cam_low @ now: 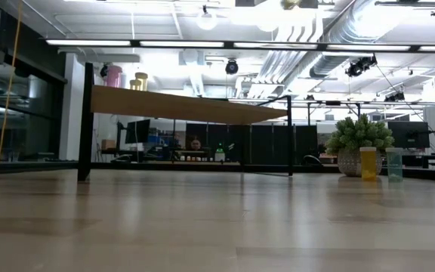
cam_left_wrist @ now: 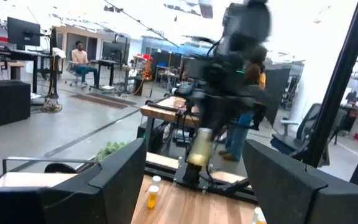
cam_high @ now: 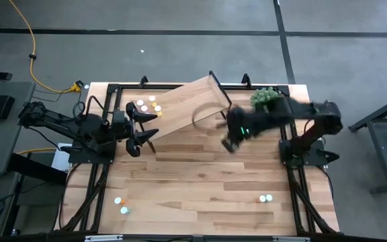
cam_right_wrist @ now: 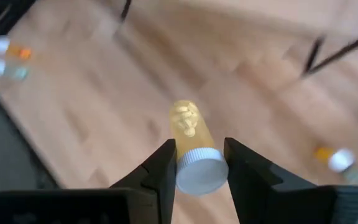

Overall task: Pick and place medicine bottles onto shelf by color
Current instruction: Put the yellow pill bottle on the shelf aligned with the other yellow pill bottles

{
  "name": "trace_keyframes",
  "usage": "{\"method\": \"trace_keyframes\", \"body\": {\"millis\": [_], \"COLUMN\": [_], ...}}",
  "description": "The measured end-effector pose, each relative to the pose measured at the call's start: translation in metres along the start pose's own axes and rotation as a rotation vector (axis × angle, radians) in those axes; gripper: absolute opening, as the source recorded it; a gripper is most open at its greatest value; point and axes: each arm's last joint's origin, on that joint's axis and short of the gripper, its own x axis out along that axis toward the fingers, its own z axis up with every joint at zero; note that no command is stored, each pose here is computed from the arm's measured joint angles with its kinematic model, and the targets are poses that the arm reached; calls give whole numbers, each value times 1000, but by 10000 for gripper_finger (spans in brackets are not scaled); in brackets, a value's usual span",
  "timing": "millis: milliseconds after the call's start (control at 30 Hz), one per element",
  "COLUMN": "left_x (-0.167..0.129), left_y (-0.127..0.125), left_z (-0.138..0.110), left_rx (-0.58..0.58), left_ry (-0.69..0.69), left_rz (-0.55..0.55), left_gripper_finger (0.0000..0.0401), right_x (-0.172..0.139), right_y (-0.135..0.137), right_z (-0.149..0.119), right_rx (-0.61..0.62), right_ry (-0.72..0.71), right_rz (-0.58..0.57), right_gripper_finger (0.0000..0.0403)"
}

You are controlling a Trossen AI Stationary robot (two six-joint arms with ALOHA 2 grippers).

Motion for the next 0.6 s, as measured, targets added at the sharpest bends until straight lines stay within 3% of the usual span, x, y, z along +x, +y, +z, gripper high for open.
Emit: {"method": "trace_keyframes", "body": {"millis": [267, 600], "left_x": [0, 0], "left_y": [-1, -1], "left_z": [5, 9], "left_rx": [-82, -101], "left_ry": [-50, -79], "left_rz": [-15, -15], "left_gripper_finger": [257, 257], "right_x": [42, 111], "right_y": [-59, -101], "right_z": [85, 122], "right_rx": [154, 214], "right_ry": [62, 274], "right_rz": [-170, -171], "right_gripper_finger": [108, 108]}}
